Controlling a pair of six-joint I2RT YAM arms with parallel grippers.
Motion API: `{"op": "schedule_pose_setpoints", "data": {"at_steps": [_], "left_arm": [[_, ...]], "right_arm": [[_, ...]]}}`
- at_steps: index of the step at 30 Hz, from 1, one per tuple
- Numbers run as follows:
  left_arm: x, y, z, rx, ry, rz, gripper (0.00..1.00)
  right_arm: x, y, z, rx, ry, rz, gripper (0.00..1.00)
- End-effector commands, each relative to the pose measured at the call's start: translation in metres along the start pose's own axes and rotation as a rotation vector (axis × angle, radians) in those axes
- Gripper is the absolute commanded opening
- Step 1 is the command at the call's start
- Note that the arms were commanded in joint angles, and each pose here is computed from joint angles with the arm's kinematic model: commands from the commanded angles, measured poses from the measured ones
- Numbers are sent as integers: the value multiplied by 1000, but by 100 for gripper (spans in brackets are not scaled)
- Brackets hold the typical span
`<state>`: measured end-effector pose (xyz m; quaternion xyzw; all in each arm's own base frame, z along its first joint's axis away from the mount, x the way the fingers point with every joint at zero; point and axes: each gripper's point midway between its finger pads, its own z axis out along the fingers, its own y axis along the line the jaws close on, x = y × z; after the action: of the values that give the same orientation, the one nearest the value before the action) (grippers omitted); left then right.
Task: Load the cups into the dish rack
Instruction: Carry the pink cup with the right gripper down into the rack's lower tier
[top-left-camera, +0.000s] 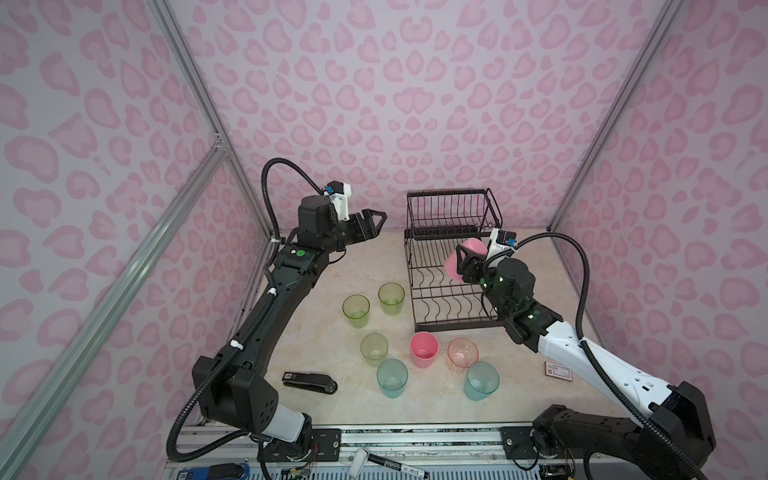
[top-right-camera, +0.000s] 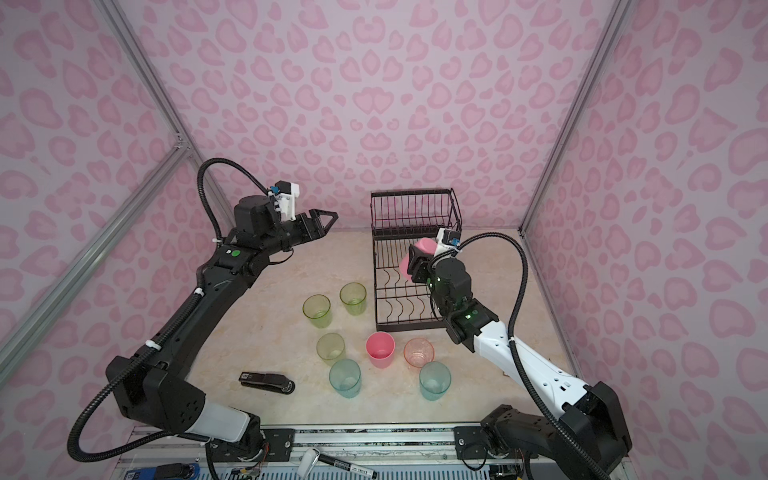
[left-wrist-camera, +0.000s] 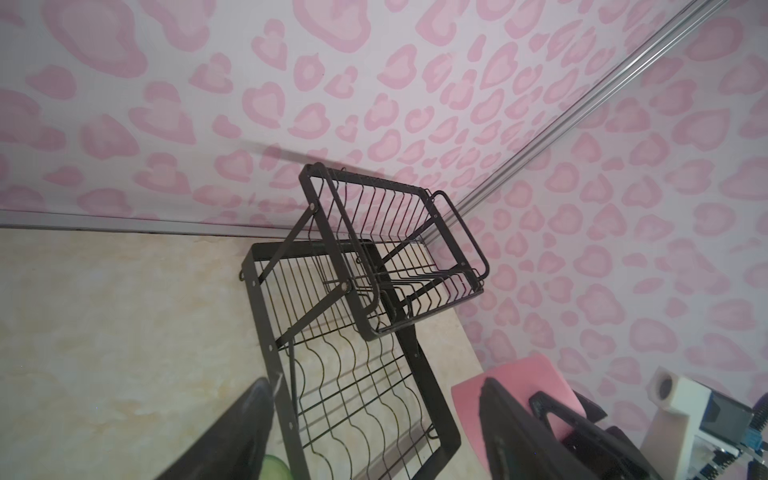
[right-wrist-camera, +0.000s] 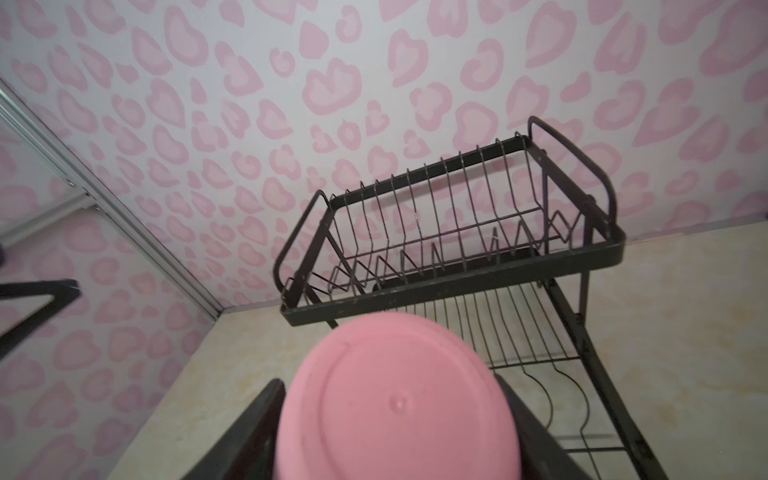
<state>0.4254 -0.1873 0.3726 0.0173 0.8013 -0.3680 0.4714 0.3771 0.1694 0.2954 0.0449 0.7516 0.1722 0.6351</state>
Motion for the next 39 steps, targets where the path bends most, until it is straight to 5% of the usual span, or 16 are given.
{"op": "schedule_pose_setpoints", "data": {"at_steps": [1, 8, 18, 39], "left_arm": [[11, 19, -20, -111, 32, 70, 80], [25, 37, -40, -198, 11, 118, 81], [45, 51, -42, -224, 27, 135, 80], [49, 56, -43, -239, 22, 137, 80]], "right_arm": [[0, -5, -3, 23, -84, -131, 62], [33, -16, 5, 17, -102, -228, 62], [63, -64, 35, 35, -75, -217, 63], [76, -104, 121, 77, -67, -275, 64]]}}
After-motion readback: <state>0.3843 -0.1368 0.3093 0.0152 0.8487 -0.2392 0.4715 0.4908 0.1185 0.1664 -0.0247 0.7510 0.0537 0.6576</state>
